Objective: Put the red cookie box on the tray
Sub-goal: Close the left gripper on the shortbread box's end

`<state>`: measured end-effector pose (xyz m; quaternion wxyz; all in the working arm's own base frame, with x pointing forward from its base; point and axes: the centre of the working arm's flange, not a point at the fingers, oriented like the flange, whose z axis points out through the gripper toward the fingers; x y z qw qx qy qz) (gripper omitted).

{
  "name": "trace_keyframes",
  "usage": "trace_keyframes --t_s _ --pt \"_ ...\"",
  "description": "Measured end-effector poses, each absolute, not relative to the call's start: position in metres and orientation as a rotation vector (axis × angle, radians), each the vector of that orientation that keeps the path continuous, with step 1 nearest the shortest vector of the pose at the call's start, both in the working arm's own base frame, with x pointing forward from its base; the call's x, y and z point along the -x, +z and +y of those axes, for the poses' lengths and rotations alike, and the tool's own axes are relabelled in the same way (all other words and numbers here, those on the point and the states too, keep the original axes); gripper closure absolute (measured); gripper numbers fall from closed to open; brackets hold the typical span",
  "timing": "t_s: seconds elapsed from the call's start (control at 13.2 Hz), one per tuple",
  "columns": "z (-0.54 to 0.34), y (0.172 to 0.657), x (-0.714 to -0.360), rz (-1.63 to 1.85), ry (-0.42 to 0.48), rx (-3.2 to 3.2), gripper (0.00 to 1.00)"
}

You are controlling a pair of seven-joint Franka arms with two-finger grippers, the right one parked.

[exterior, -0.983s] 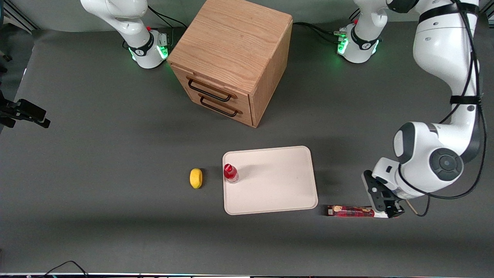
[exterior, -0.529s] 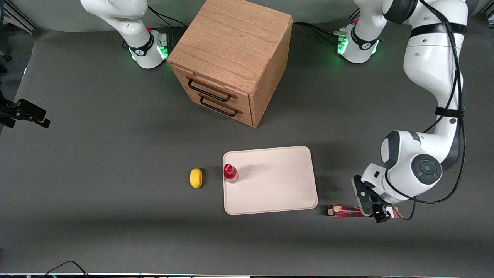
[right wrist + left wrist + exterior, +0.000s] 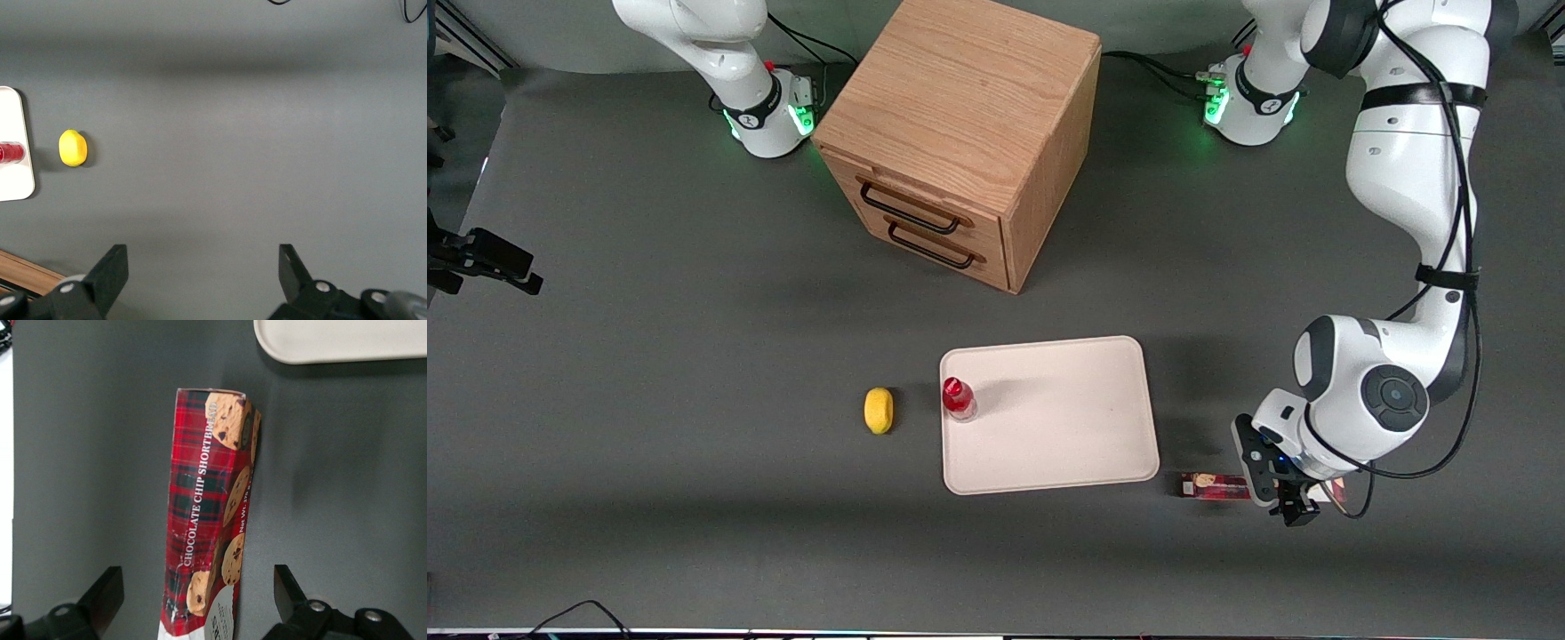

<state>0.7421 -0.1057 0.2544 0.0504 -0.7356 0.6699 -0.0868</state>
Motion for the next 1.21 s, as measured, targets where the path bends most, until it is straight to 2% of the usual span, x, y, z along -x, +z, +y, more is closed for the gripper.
trace_keyframes --t_s 0.83,0.91,0.98,1.06,1.21 --pt "-0.103 0.214 -0.738 2.083 -0.201 2.243 0.01" --pt "-0.103 0.211 -0.738 2.084 -0.206 2.239 0.07" --pt "-0.103 0.208 -0.738 2.084 -0.208 2.237 0.08" --pt "-0.103 0.206 -0.738 2.085 -0.209 2.236 0.15" --pt "-0.103 0.206 -0.738 2.089 -0.211 2.23 0.43"
